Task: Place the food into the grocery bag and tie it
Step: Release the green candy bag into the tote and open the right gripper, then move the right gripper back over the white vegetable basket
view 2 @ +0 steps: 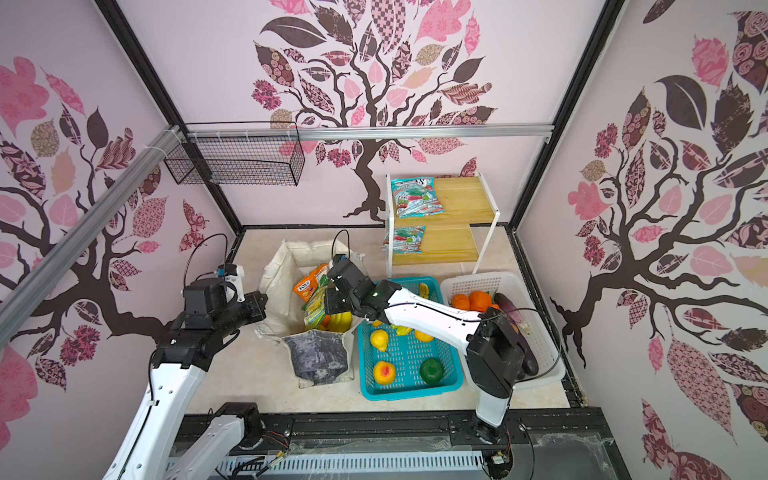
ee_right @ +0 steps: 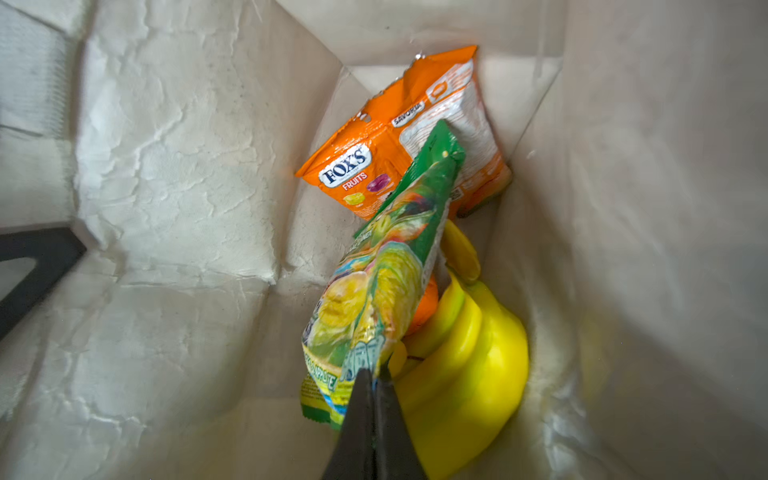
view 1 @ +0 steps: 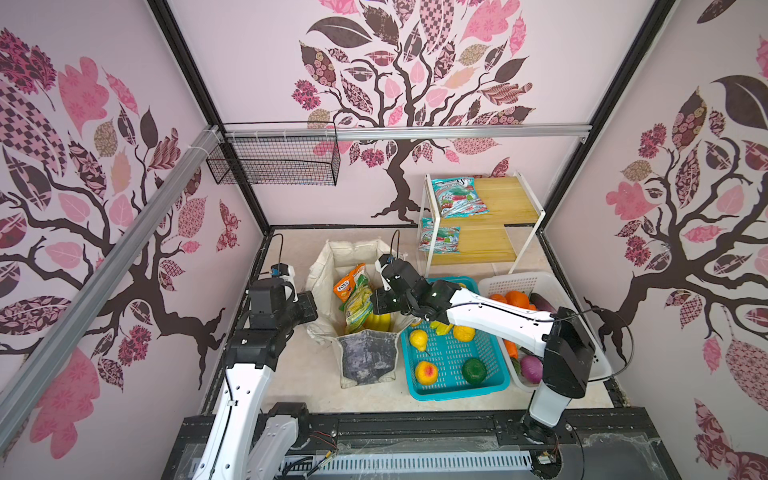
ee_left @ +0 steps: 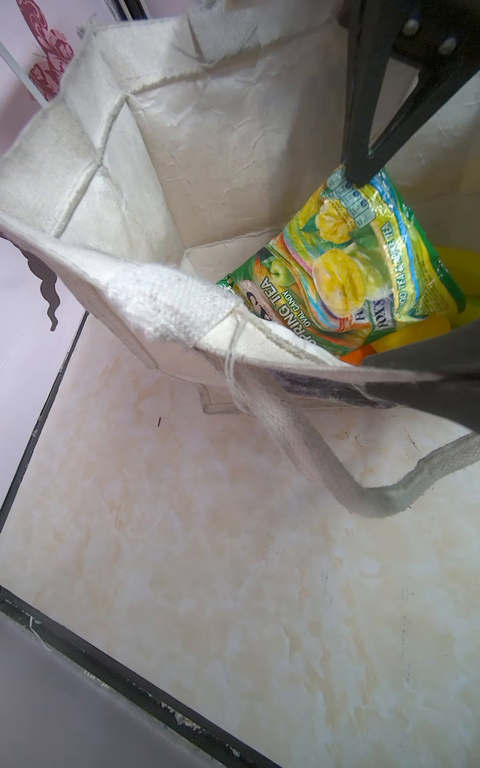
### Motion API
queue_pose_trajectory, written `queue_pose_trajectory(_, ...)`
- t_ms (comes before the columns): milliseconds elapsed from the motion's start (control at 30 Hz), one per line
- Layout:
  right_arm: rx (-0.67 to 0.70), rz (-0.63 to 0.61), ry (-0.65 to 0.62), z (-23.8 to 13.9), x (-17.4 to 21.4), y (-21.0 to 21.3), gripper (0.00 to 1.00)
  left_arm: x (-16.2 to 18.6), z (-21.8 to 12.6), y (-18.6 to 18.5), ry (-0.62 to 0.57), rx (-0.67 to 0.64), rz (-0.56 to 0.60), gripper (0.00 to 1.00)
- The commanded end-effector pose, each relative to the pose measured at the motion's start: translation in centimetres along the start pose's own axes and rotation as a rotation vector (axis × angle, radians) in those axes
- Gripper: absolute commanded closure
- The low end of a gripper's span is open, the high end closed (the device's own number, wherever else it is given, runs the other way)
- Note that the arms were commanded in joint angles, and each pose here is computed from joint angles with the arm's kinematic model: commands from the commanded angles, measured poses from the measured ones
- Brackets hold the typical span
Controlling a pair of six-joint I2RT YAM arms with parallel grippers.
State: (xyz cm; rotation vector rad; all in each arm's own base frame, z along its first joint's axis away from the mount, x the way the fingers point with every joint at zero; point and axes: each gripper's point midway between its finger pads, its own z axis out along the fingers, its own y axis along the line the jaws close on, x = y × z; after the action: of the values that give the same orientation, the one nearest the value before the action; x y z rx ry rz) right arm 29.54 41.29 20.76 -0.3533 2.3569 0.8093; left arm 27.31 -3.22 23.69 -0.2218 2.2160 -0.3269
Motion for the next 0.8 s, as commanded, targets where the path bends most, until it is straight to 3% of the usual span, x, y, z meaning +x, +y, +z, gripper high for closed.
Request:
queue_pose_trajectory(0, 0.053, -0.024, -0.072, -3.9, -1.8, -0.5, 0.92, 0.2, 0.5, 0.1, -0.002, 0.008, 0.014, 1.00)
queue_pose_trajectory(167, 0.113, -0.057, -0.041, -4.7, -1.2, -1.7, 0.73, 0.3, 0.6, 0.1, 0.001, 0.006, 0.014, 1.00)
queue_pose_trajectory(400, 0.078, -0.075, -0.104, -6.9, -2.0, -1.3, 0.40, 0.3, 0.7, 0.1, 0.003, 0.004, 0.012, 1.00)
queue_pose_trajectory(500, 0.091, -0.067, -0.147, -8.6, -2.6, -1.6, 0.31, 0.3, 0.7, 0.1, 0.004, 0.005, 0.013, 1.00)
queue_pose_trajectory(600, 0.105, -0.059, -0.209, -10.8, -3.3, -2.1, 0.01, 0.3, 0.7, 0.1, 0.005, 0.004, 0.012, 1.00)
queue_pose_trajectory(767, 0.161, -0.031, -0.336, -15.1, -4.4, -3.9, 0.00, 0.4, 0.8, 0.2, 0.010, 0.003, 0.011, 1.00)
